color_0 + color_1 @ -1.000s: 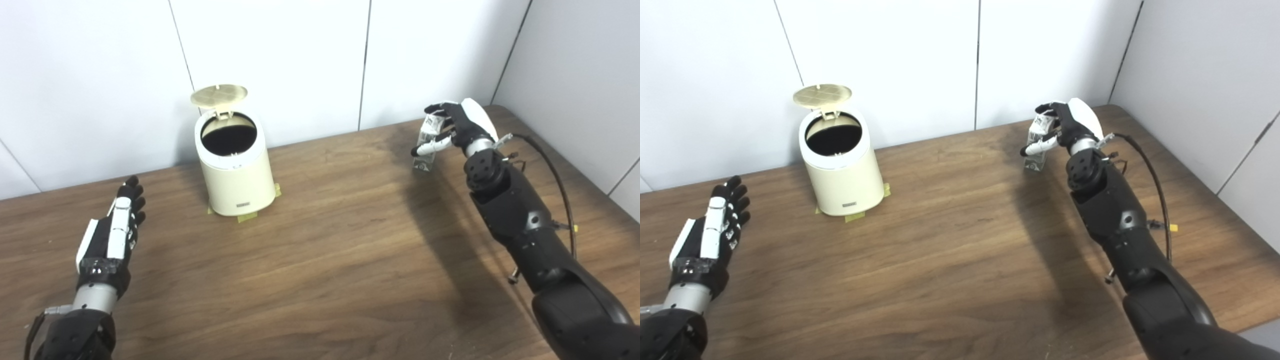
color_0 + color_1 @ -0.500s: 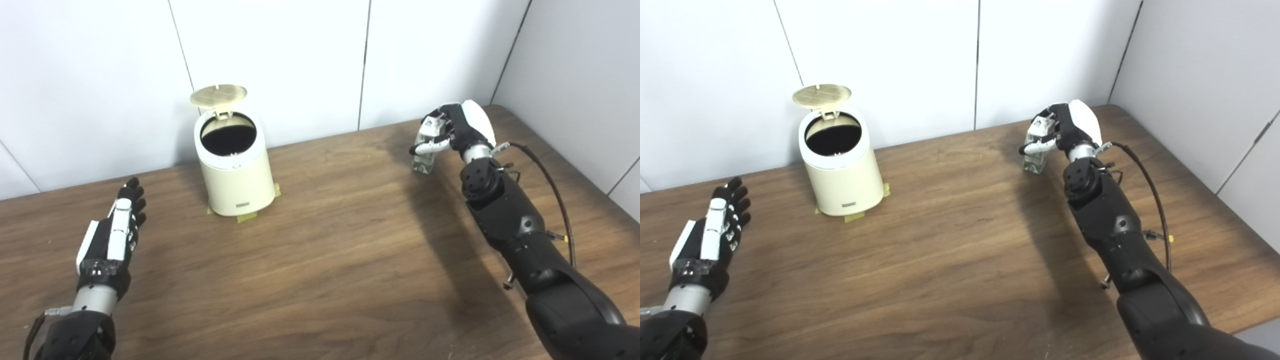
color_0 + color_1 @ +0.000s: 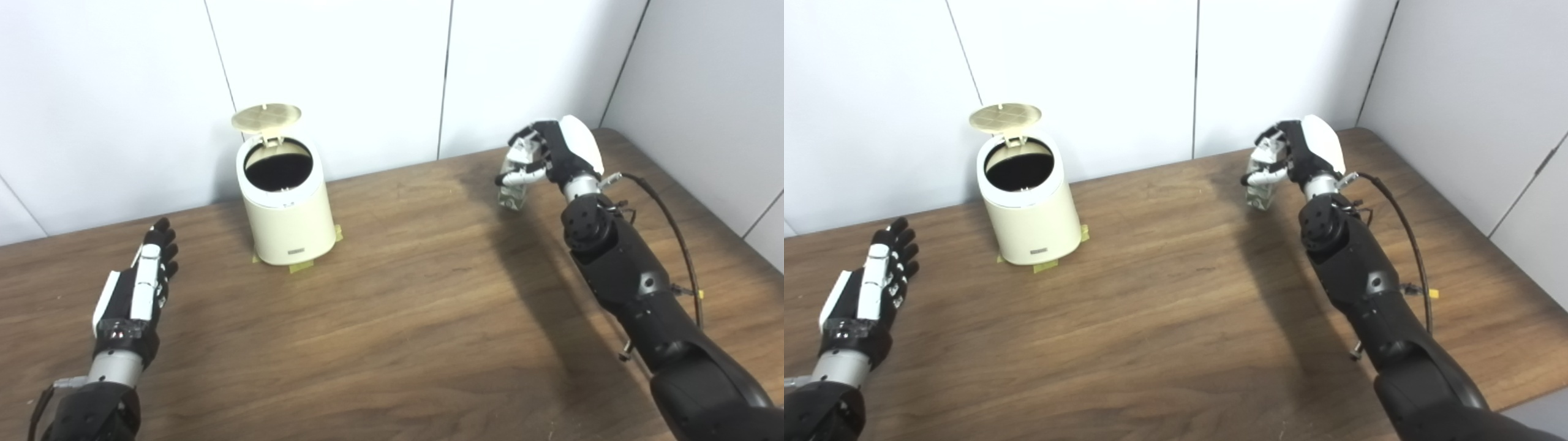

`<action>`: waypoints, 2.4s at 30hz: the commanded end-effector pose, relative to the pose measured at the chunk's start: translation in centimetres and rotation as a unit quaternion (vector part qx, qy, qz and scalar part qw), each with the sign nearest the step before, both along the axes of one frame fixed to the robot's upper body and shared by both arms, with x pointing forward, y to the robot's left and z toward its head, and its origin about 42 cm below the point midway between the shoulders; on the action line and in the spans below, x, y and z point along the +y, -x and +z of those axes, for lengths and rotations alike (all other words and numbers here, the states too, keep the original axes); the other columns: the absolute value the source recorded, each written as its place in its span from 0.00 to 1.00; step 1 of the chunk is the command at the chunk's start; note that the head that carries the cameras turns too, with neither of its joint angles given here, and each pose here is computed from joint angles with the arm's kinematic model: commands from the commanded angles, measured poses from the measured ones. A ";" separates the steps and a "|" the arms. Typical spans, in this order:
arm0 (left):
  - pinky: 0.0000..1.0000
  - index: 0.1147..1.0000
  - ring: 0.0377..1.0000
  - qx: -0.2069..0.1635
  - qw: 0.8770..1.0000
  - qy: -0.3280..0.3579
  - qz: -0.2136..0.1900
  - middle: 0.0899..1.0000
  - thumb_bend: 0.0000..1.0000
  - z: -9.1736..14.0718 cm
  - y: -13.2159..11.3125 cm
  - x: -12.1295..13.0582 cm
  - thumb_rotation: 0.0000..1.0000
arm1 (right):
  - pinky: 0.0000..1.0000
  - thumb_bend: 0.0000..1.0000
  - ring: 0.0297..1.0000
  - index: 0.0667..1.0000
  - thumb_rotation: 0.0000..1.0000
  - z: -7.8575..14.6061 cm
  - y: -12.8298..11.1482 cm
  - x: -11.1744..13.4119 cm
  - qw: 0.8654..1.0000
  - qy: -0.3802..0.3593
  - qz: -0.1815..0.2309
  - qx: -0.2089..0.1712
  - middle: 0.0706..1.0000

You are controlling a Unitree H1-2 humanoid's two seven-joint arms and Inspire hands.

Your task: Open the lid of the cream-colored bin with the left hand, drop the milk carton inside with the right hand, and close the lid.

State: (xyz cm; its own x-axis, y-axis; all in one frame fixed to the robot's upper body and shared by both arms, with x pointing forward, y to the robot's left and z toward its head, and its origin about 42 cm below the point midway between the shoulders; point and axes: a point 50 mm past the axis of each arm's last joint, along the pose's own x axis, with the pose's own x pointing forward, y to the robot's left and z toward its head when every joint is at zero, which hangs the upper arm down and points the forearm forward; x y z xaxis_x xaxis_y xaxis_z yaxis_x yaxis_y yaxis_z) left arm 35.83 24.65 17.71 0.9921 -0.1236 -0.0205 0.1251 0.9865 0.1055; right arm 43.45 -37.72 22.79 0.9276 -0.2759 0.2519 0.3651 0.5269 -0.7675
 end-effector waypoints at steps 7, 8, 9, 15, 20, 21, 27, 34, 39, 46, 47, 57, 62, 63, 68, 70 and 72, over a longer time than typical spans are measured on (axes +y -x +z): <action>0.99 1.00 1.00 -0.043 0.999 -0.011 -0.004 1.00 0.55 1.8 -0.1 -0.5 1.00 | 0.38 0.52 0.38 0.47 0.00 7.5 0.4 5.0 0.987 0.019 0.090 -0.132 0.48; 0.98 1.00 1.00 -0.042 0.999 -0.011 -0.004 1.00 0.55 1.7 -0.1 -0.6 1.00 | 0.38 0.52 0.38 0.46 0.00 7.8 0.5 5.7 0.986 0.017 0.099 -0.135 0.48; 0.98 1.00 1.00 -0.042 0.999 -0.012 -0.005 1.00 0.55 1.7 0.0 -0.6 1.00 | 0.39 0.52 0.39 0.46 0.00 8.1 0.6 6.2 0.985 0.015 0.106 -0.138 0.48; 0.99 1.00 1.00 -0.037 0.999 -0.002 -0.012 1.00 0.57 1.1 -0.2 -1.1 1.00 | 0.39 0.52 0.39 0.45 0.00 10.4 1.3 10.5 0.974 0.029 0.155 -0.164 0.48; 0.96 1.00 0.99 -0.041 0.999 -0.012 -0.004 1.00 0.60 0.8 0.0 -1.5 0.99 | 0.37 0.52 0.37 0.46 0.00 12.4 1.7 15.3 0.957 0.020 0.216 -0.192 0.47; 0.95 1.00 0.99 -0.041 0.999 -0.013 -0.005 1.00 0.61 0.7 0.0 -1.6 0.99 | 0.37 0.52 0.37 0.47 0.00 12.7 1.8 16.2 0.953 0.017 0.227 -0.197 0.47; 0.98 1.00 1.00 -0.044 0.999 -0.017 -0.013 1.00 0.58 0.9 0.5 -2.4 1.00 | 0.36 0.52 0.37 0.48 0.00 13.9 1.7 20.3 0.934 0.023 0.284 -0.218 0.47; 0.99 0.99 0.99 -0.043 0.999 -0.024 -0.014 0.99 0.62 0.5 1.0 -3.1 1.00 | 0.37 0.52 0.37 0.48 0.00 14.5 1.2 23.2 0.918 0.028 0.313 -0.243 0.47; 0.97 0.99 0.99 -0.039 0.999 -0.022 -0.021 1.00 0.64 0.4 1.4 -4.0 1.00 | 0.37 0.52 0.37 0.49 0.00 14.0 0.3 24.4 0.911 0.012 0.329 -0.248 0.46; 0.96 0.99 1.00 -0.041 0.999 -0.020 -0.026 1.00 0.66 0.9 1.9 -5.2 1.00 | 0.39 0.52 0.38 0.48 0.00 13.0 -1.5 26.0 0.914 -0.019 0.327 -0.239 0.47; 0.97 1.00 1.00 -0.041 0.999 -0.020 -0.026 1.00 0.66 1.0 1.9 -5.4 1.00 | 0.37 0.51 0.38 0.47 0.00 12.8 -1.9 26.2 0.915 -0.023 0.326 -0.239 0.47; 1.00 1.00 1.00 -0.028 0.999 -0.023 -0.019 1.00 0.69 1.0 3.1 -6.1 1.00 | 0.33 0.50 0.38 0.48 0.00 11.0 -4.7 26.9 0.919 -0.019 0.315 -0.238 0.47; 1.00 1.00 1.00 -0.029 0.999 -0.017 -0.019 0.99 0.69 0.9 3.4 -6.6 1.00 | 0.34 0.50 0.38 0.47 0.00 10.2 -5.7 26.8 0.919 -0.014 0.313 -0.239 0.47; 1.00 1.00 1.00 -0.029 0.999 -0.014 -0.019 0.99 0.69 0.8 3.4 -6.7 1.00 | 0.34 0.50 0.38 0.47 0.00 10.0 -5.8 26.7 0.919 -0.014 0.312 -0.240 0.47; 1.00 1.00 1.00 -0.032 0.999 -0.007 -0.020 0.99 0.68 0.6 3.5 -7.1 1.00 | 0.35 0.50 0.37 0.47 0.00 9.4 -6.2 26.0 0.920 -0.008 0.311 -0.237 0.47; 1.00 1.00 1.00 -0.034 0.999 -0.002 -0.019 0.99 0.68 0.4 3.5 -7.1 1.00 | 0.35 0.50 0.37 0.47 0.00 9.1 -6.2 25.7 0.921 -0.006 0.312 -0.232 0.47; 1.00 1.00 1.00 -0.033 0.999 0.001 -0.017 0.99 0.68 0.3 3.5 -7.2 1.00 | 0.35 0.50 0.37 0.48 0.00 8.9 -6.1 25.6 0.921 -0.003 0.312 -0.231 0.47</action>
State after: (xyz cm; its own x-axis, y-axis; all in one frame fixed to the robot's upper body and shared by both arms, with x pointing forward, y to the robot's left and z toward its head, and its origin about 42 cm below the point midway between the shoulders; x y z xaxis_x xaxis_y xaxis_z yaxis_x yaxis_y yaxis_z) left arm 31.86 18.01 16.60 0.9866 -0.1582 -0.0395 0.1619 0.9794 0.1204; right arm 49.16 -12.34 27.56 0.7917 0.2622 0.5518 0.2159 0.7249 -0.6542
